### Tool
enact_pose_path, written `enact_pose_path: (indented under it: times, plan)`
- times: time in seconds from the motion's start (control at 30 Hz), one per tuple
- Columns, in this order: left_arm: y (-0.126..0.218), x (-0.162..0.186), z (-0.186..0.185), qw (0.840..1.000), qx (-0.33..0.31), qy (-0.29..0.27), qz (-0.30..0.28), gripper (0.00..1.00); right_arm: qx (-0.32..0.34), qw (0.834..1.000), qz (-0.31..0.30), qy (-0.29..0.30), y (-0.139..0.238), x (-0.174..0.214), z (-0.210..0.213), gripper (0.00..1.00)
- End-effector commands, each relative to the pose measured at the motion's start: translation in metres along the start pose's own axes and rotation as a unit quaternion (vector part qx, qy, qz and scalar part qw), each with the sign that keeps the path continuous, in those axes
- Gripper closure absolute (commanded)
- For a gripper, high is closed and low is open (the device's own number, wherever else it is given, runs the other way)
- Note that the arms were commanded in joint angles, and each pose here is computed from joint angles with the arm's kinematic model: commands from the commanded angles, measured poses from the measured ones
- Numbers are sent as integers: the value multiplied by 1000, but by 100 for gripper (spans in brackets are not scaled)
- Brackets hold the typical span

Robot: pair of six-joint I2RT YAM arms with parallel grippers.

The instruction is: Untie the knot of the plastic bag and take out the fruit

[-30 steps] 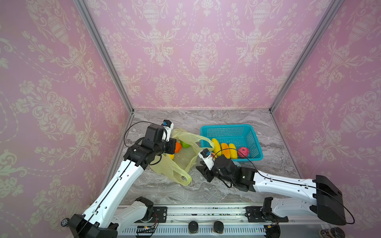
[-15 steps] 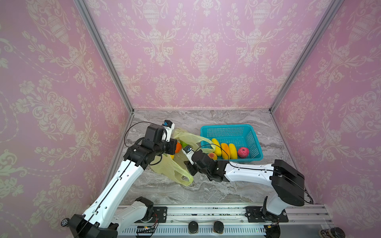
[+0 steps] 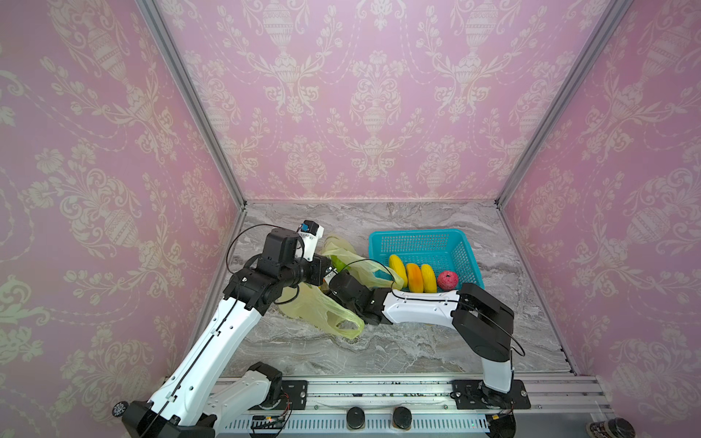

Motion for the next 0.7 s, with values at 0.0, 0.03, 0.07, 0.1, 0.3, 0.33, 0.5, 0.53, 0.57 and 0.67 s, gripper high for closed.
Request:
enact_pose_path:
  times: [0.0,0.03,0.07,0.1,0.3,0.33,0.5,0.53,0.57,0.67]
  plan:
    - [2,2,-4,1000,21,5,0,100,29,1000,-2,-3,-11,-10,-6,30]
    - [2,2,-4,1000,22,5,0,100,35,999,2,-2,-14,-10,-6,28]
    - [1,2,-4,1000,23,7,2,100,43,999,7,-3,-19,-10,-6,26]
    - [1,2,-5,1000,27,6,1,100,51,999,12,-4,-24,-9,-6,23]
    - [2,2,-9,999,45,6,2,100,93,994,47,-14,-60,-1,-12,8]
    - [3,2,-10,999,49,6,1,100,103,993,57,-15,-66,1,-13,7]
    - [2,2,-13,998,61,7,3,100,124,988,91,-24,-93,7,-19,6]
    - [2,2,-12,998,61,7,4,100,128,987,95,-24,-96,8,-20,7]
    - [2,3,-12,998,60,7,3,100,130,986,98,-26,-98,9,-20,8]
    - [2,2,-13,998,60,8,3,100,136,985,103,-25,-102,10,-22,11]
Point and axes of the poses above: each gripper's point midway between its finger pads, its own y axis back along the fingers, its own z axis along the line the jaws close on, x = y × z, the point moved 6 cm from there along y, back along the fingers, and after that the axes turned 5 degrees about y, right-handed, at the moved point
